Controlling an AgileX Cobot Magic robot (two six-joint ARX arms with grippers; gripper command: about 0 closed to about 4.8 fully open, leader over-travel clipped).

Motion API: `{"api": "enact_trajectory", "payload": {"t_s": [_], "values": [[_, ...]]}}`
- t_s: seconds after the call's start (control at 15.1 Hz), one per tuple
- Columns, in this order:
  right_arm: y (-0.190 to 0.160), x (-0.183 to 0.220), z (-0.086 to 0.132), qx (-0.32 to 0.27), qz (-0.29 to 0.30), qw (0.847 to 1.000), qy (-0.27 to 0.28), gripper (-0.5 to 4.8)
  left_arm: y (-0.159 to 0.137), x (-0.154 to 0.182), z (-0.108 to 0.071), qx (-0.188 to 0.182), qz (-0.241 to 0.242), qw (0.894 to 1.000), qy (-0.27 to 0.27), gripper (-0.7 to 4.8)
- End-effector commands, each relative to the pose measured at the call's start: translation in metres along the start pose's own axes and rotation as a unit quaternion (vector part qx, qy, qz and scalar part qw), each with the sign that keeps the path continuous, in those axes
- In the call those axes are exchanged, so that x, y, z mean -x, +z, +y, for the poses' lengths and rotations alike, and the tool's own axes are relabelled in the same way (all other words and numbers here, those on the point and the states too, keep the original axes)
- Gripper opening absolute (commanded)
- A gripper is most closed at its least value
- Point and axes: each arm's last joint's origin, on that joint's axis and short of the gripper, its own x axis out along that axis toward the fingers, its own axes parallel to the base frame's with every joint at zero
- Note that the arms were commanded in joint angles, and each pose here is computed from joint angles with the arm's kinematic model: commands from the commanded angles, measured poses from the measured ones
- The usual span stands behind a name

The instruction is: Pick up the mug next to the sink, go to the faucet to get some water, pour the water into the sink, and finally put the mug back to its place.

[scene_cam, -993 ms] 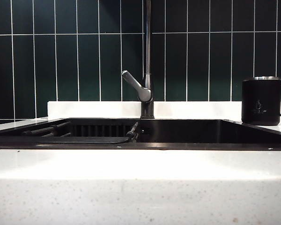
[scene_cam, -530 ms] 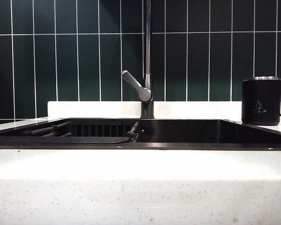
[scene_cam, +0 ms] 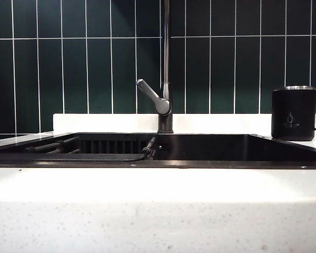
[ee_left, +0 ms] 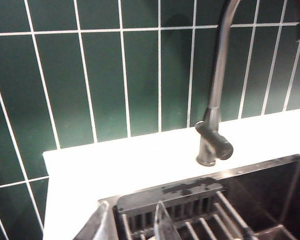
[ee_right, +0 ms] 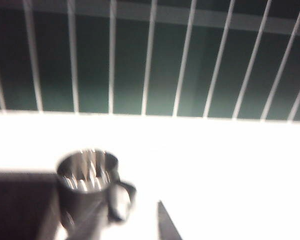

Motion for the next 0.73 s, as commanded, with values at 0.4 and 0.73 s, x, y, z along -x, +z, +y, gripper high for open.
{"api": "enact_trajectory", "payload": {"t_s": [0.4,0.73], "values": [[-0.036,-0.054,0.012,-0.024,0.103,0.992,0.07,1.53,-0.044,-0.055,0.01,0.015,0.055,0.996,-0.075,1.21],[-0.037,-0.058,0.013,-0.024,0.1,0.992,0.069,1.53,-0.047,-0.072,0.009,0.026,0.074,0.992,-0.101,1.21]]}}
